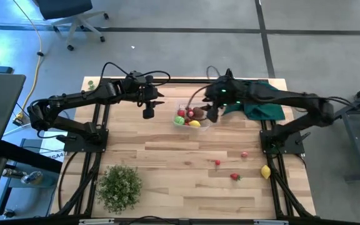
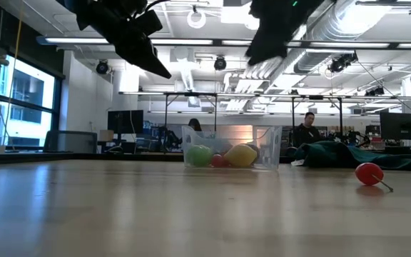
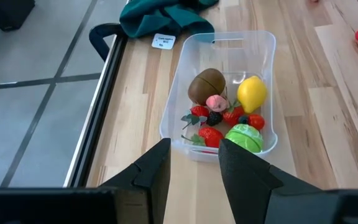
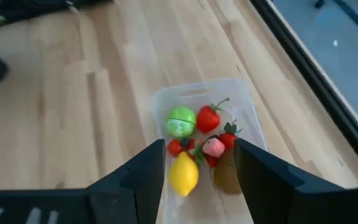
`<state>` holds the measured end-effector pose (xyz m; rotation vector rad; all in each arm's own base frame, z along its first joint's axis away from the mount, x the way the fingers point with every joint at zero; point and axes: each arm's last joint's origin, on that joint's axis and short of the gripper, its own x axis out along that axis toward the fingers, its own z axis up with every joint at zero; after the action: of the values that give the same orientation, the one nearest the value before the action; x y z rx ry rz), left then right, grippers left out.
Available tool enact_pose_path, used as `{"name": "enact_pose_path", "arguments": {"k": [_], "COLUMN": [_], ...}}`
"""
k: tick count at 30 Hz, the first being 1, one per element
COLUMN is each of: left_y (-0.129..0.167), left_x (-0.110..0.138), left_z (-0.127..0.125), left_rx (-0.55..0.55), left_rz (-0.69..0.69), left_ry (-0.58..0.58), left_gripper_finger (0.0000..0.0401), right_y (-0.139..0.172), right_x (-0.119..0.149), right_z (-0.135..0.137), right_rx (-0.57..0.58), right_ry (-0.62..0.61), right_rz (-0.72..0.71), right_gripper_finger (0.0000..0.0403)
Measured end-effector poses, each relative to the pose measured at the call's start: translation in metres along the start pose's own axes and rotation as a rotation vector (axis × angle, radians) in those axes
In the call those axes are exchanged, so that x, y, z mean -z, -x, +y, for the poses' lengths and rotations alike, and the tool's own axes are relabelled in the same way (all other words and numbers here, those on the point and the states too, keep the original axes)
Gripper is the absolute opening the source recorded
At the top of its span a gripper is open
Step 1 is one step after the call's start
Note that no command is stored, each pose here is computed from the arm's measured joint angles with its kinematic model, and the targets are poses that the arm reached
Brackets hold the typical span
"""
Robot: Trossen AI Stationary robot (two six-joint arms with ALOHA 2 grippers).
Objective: Pick and placing Produce into tupperware
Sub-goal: Put the red cherry into the transparent bin
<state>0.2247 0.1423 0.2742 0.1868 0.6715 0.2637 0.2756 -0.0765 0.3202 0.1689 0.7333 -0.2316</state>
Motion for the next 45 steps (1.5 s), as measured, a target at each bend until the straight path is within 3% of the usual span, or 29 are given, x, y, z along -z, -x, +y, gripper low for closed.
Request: {"name": "enact_pose_path", "arguments": {"k": [8,15,21,29,34,38,45], "left_y": [0.000,0.000,0.000,0.000,0.000,0.000,0.000], "left_x": [0.000,0.000,0.000,0.000,0.000,0.000,0.000], "left_z": [0.000,0.000,0.000,0.000,0.000,0.000,0.000], "left_rx": [0.000,0.000,0.000,0.000,0.000,0.000,0.000], "left_rz": [0.000,0.000,0.000,0.000,-0.001,-0.001,-0.001], "left_ry": [0.000,0.000,0.000,0.000,0.000,-0.001,0.000], "left_gripper_finger": [0.0124,0.0124,0.0124,0.0124,0.0124,0.0124,0.0124], "right_y": [0.063,0.078,0.073,0.048,0.030,0.019,-0.006], "right_x": [0.016,0.063,0.109,0.149,0.166,0.172,0.184], "right_z": [0.028,0.046,0.058,0.076,0.083,0.092,0.104], "right_rx": [-0.020,-0.037,-0.197,-0.406,-0.369,-0.375,-0.390], "right_ry": [0.036,-0.006,-0.023,0.170,0.264,0.421,0.531], "right_rz": [-0.027,-0.060,-0.112,-0.072,-0.079,-0.105,0.013], "right_gripper_finger": [0.0181,0.0181,0.0181,0.0181,0.0181,0.0181,0.0181]}}
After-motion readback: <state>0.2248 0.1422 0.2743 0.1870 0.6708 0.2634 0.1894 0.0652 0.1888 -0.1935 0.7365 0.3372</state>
